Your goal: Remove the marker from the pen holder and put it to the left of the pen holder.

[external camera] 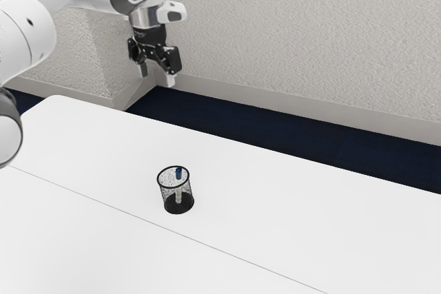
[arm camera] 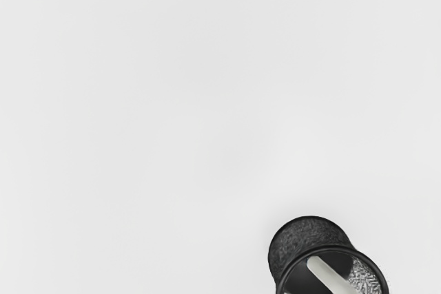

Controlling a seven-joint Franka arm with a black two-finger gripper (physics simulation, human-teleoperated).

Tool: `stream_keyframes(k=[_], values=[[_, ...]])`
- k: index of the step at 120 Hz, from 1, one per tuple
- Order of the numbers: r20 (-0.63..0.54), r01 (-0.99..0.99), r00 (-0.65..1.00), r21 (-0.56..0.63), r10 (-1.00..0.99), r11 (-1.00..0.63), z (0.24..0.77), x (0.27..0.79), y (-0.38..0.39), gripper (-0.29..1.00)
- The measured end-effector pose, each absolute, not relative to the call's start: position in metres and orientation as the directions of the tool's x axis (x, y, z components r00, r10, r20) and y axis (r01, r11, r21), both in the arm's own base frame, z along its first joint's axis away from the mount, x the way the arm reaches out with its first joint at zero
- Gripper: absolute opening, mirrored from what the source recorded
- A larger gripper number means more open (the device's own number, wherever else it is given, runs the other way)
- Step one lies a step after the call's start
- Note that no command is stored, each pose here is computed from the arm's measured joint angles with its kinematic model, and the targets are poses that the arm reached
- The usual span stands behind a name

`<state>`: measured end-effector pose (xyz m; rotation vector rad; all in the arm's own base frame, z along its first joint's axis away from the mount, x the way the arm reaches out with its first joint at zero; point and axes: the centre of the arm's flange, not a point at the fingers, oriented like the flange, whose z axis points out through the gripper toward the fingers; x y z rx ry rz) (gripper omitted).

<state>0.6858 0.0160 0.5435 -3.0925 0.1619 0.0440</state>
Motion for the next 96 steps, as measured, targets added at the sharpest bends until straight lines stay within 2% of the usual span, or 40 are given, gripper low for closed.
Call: stream_keyframes(k=[17, 34, 48, 70, 96], values=[[-0.036, -0.133, 0.991, -0.044, -0.132, -0.990, 0.534, 0.689, 0.004, 0.70], [-0.145, -0.153, 0.979, -0.048, -0.145, -0.987, 0.448, 0.680, -0.003, 0.70], [-0.198, -0.161, 0.969, -0.059, -0.146, -0.985, 0.410, 0.659, -0.011, 0.70], [-0.146, -0.302, 0.948, -0.118, -0.284, -0.946, 0.409, 0.602, -0.080, 0.70], [-0.119, -0.428, 0.903, -0.190, -0.412, -0.883, 0.385, 0.576, -0.127, 0.70]])
